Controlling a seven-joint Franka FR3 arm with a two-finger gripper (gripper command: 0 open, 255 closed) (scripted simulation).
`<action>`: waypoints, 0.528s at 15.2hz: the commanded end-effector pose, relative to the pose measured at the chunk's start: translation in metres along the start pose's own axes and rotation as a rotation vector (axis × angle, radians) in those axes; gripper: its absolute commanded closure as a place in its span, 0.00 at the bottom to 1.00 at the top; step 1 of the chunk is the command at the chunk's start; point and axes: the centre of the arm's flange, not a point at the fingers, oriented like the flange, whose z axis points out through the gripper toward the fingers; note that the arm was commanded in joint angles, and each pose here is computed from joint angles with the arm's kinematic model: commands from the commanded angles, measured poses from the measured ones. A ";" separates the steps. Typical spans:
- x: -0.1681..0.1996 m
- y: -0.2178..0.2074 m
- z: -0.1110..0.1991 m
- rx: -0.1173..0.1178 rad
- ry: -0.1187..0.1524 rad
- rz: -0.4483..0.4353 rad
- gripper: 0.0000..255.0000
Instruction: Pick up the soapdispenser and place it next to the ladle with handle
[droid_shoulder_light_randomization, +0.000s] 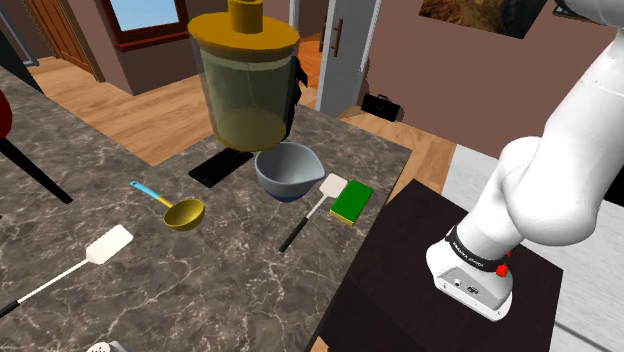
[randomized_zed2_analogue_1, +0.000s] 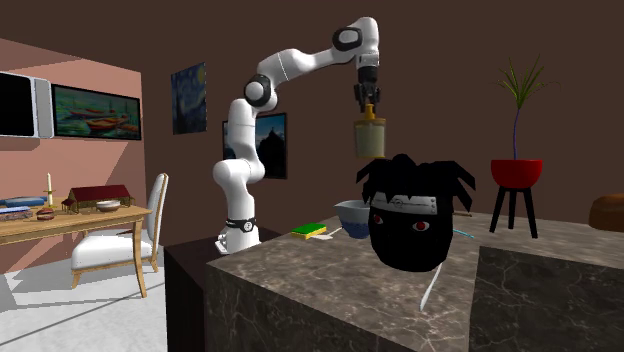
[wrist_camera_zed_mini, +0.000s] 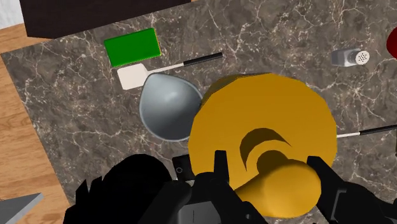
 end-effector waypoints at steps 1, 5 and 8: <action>-0.009 -0.025 0.004 0.000 0.000 0.002 1.00; -0.024 -0.075 0.007 0.000 0.000 0.002 1.00; -0.028 -0.088 0.018 0.000 0.000 0.002 1.00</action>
